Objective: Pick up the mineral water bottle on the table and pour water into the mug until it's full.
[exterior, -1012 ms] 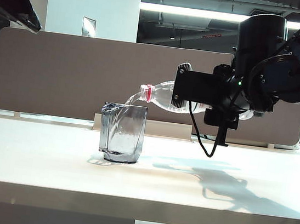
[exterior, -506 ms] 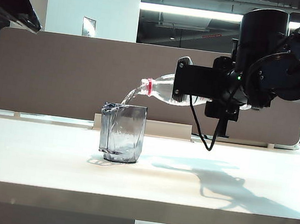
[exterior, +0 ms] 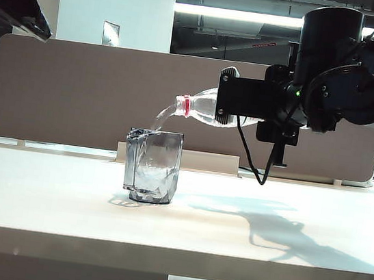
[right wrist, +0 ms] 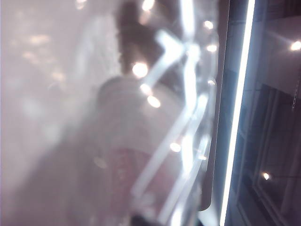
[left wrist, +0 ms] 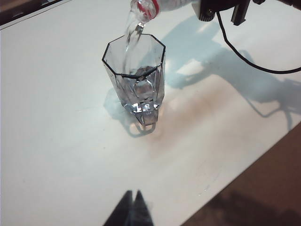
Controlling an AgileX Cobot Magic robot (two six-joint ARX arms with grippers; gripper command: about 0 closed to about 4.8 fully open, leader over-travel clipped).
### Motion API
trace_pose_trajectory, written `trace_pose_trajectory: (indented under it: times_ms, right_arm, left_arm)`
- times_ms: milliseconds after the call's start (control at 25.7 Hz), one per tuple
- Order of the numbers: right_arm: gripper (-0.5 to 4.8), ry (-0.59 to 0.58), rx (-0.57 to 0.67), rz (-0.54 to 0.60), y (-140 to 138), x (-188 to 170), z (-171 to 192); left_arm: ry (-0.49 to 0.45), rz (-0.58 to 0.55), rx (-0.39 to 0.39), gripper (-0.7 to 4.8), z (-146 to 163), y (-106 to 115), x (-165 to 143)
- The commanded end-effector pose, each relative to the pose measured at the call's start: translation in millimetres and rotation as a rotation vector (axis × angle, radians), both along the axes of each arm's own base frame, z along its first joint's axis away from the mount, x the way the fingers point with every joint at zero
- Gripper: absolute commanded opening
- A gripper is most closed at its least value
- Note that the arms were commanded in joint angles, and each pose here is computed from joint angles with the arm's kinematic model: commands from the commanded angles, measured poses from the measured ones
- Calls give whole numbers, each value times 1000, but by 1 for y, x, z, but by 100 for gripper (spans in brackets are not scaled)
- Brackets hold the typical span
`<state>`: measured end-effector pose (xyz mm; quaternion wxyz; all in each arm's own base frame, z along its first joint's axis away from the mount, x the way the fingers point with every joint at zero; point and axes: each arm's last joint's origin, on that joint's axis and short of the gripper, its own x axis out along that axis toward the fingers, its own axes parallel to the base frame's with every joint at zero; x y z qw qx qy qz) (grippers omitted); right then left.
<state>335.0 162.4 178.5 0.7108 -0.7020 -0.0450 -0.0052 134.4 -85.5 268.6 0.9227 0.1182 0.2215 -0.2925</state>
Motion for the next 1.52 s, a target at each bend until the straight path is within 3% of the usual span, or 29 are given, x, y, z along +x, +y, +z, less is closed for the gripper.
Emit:
trace_pose_trajectory:
  times_ms: [39, 1518]
  right_arm:
    - [211, -79, 29, -7, 0, 0, 15]
    - [210, -141, 22, -66, -6, 0, 21]
  left_arm:
    - [-11, 1, -8, -3, 2, 0, 0]
    - [-11, 1, -8, -2, 2, 0, 0]
